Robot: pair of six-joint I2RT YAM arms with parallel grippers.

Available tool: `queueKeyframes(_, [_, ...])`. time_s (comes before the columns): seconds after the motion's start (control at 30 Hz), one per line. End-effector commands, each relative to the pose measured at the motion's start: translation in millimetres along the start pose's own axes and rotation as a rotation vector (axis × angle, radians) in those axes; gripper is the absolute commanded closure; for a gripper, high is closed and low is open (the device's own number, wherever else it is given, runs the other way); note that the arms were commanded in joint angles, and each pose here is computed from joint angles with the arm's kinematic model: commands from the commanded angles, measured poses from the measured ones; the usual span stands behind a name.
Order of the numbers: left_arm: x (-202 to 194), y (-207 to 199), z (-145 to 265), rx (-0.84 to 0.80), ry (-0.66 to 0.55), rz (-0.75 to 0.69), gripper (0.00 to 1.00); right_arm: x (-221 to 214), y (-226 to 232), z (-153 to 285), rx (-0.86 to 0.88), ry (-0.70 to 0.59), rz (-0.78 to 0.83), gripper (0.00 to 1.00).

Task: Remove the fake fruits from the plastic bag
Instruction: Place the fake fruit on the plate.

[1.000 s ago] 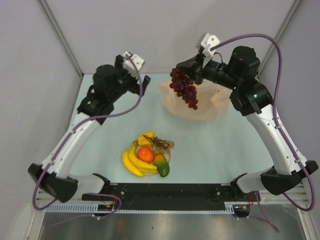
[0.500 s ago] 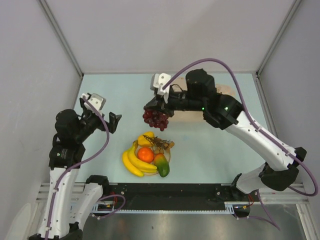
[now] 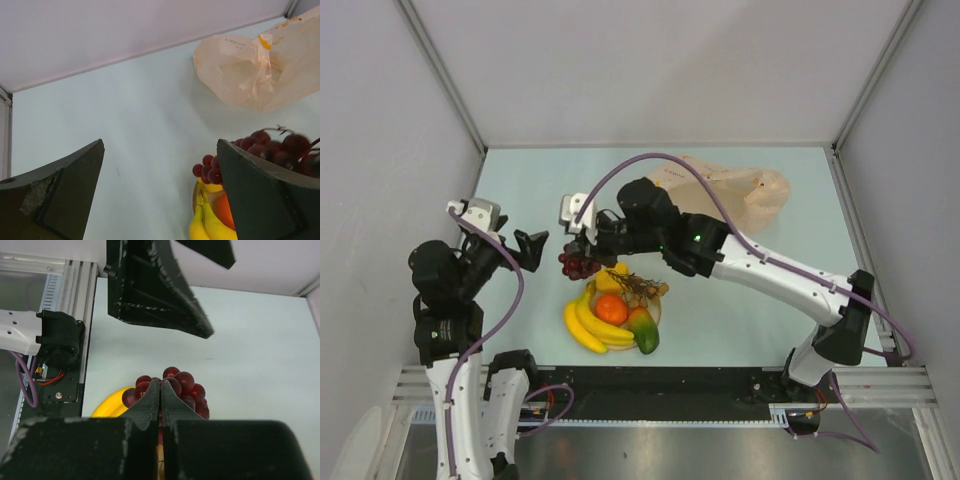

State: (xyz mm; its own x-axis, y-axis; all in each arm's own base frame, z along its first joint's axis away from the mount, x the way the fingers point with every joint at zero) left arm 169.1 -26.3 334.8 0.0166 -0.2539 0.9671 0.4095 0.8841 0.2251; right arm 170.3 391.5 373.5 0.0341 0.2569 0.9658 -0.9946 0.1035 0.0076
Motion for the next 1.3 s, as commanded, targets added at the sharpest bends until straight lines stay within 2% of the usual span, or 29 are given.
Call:
queueKeyframes(0.0, [11.7,1.1,6.8,0.02,-0.076,0.027,0.0,18.1,-2.8,-23.2,-0.032,-0.072,0.062,1.0])
queueKeyframes(0.2, [14.6,-2.6,12.7,0.018,-0.091,0.018,0.0,4.3,-18.7,-48.1,-0.147,-0.04,0.081,1.0])
queueKeyframes(0.43, [17.7,-5.0,13.7,0.001,-0.113,0.014,0.0,-12.1,-19.9,-54.7,-0.142,0.016,0.086,1.0])
queueKeyframes(0.73, [18.2,-4.5,6.6,-0.032,-0.122,0.048,0.0,-9.3,-13.4,-56.0,-0.132,0.005,0.102,1.0])
queueKeyframes(1.27, [7.9,-5.4,2.6,-0.038,-0.109,0.068,0.0,-58.8,-5.2,-47.4,-0.111,0.132,0.08,1.0])
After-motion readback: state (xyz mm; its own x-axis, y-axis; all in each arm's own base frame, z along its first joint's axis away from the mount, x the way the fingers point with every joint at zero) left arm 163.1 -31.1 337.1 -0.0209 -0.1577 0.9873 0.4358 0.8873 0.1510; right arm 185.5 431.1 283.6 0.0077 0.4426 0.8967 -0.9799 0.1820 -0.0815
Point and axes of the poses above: each gripper's point midway between its finger pads, its own z axis back along the fingers, its own y axis along the line the jaws close on, x = y × z, the point moved 7 cm from there along z, back along the fingers, and after that the axes turned 12 degrees about -z, right-handed, at the moved point
